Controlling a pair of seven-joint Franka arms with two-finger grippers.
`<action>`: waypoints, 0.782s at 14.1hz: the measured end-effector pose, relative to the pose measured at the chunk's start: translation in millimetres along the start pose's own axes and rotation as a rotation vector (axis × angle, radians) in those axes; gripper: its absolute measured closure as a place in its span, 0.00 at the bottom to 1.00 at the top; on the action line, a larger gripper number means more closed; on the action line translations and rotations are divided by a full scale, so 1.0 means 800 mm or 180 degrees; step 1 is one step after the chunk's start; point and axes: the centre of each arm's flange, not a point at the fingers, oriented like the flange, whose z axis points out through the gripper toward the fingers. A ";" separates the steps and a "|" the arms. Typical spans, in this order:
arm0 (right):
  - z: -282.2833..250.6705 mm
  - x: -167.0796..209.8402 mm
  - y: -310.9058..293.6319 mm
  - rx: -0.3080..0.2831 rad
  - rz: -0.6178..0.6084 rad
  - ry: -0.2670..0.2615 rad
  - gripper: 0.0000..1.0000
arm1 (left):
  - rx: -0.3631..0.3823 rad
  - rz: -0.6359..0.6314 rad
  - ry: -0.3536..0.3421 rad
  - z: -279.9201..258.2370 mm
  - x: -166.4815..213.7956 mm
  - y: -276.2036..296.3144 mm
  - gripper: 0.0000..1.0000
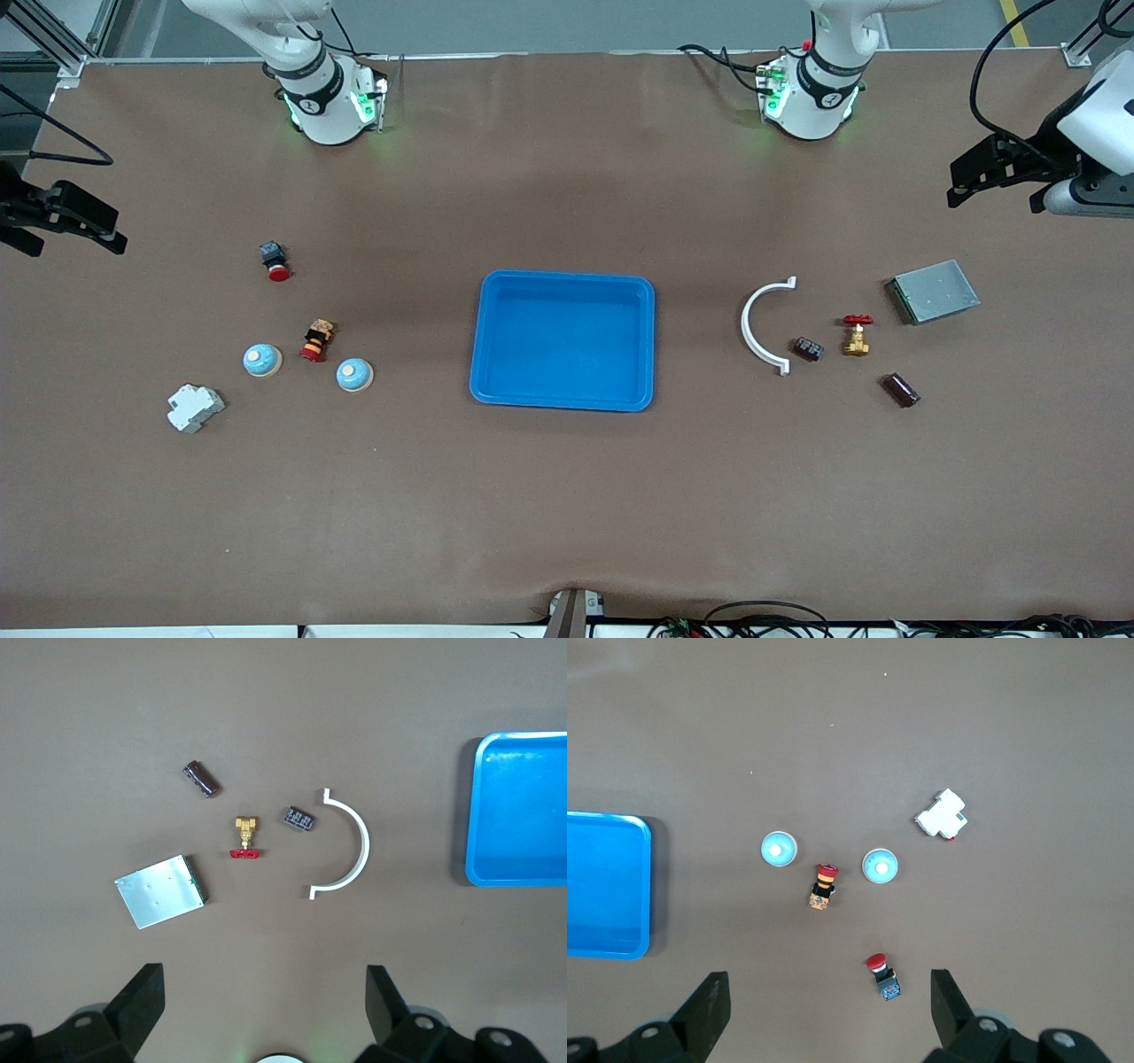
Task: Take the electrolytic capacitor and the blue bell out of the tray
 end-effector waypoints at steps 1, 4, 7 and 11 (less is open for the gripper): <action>0.000 0.000 0.000 0.0000 -0.0001 0.0003 0.00 | -0.0001 -0.0002 0.0012 -0.002 0.001 0.000 0.00; 0.000 0.000 0.000 0.0000 -0.0002 0.0007 0.00 | -0.0004 -0.0012 0.0013 -0.002 0.004 -0.003 0.00; 0.000 0.000 -0.001 0.0000 -0.0003 0.0007 0.00 | -0.0005 -0.0002 0.0019 -0.004 0.005 0.000 0.00; 0.000 0.000 -0.003 0.0001 -0.0012 0.0007 0.00 | 0.0001 -0.0123 -0.0027 -0.002 0.002 0.017 0.00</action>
